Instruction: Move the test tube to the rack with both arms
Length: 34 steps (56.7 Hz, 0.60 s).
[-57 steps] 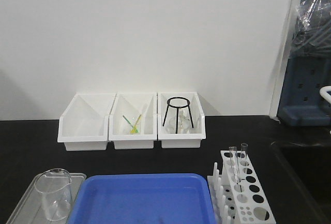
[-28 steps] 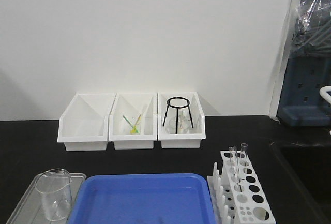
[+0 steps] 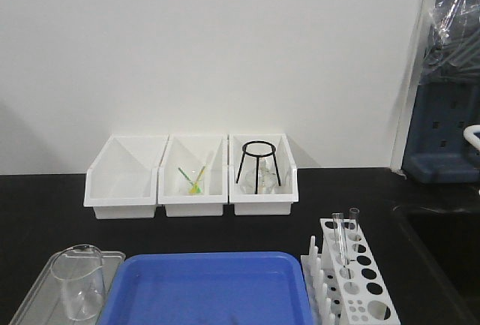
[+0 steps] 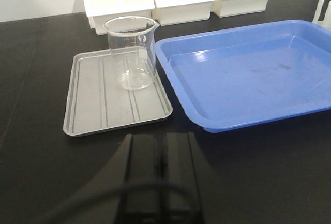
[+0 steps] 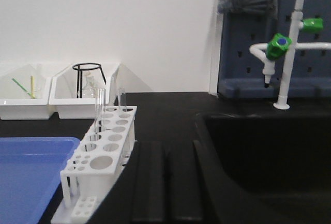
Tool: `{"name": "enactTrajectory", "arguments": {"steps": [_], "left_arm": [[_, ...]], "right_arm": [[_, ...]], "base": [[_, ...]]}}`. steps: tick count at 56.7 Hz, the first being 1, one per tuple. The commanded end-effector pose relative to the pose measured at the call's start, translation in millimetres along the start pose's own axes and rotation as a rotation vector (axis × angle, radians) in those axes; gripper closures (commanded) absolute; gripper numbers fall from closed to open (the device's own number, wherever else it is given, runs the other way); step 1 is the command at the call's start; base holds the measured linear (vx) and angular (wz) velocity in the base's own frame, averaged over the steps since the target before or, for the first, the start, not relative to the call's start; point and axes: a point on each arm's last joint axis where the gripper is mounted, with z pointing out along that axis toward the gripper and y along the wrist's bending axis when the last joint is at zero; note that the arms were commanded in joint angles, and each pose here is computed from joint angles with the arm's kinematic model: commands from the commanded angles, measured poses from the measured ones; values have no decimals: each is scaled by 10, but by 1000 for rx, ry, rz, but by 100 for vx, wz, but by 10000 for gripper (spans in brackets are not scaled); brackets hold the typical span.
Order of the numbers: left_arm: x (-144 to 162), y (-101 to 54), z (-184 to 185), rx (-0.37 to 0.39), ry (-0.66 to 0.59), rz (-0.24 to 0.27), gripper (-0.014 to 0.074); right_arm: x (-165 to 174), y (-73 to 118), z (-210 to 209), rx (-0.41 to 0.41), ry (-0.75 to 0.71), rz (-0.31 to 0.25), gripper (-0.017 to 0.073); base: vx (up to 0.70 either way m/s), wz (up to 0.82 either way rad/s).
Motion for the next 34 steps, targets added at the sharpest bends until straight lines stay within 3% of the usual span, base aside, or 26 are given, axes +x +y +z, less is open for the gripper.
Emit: {"name": "enactTrajectory", "arguments": {"steps": [1, 13, 22, 34], "left_arm": [[-167, -3, -47, 4, -120, -9, 435], [-167, -3, -47, 4, -120, -9, 435], [-167, -3, -47, 4, -120, -9, 435], [-167, -3, -47, 4, -120, -9, 435]], "right_arm": [[-19, 13, 12, 1, -94, 30, 570], [424, 36, 113, -14, -25, 55, 570], [476, 24, 113, -1, 30, -44, 570], [601, -2, 100, 25, 169, -48, 570]], "base": [[0, 0], [0, 0], [0, 0], [0, 0]]}}
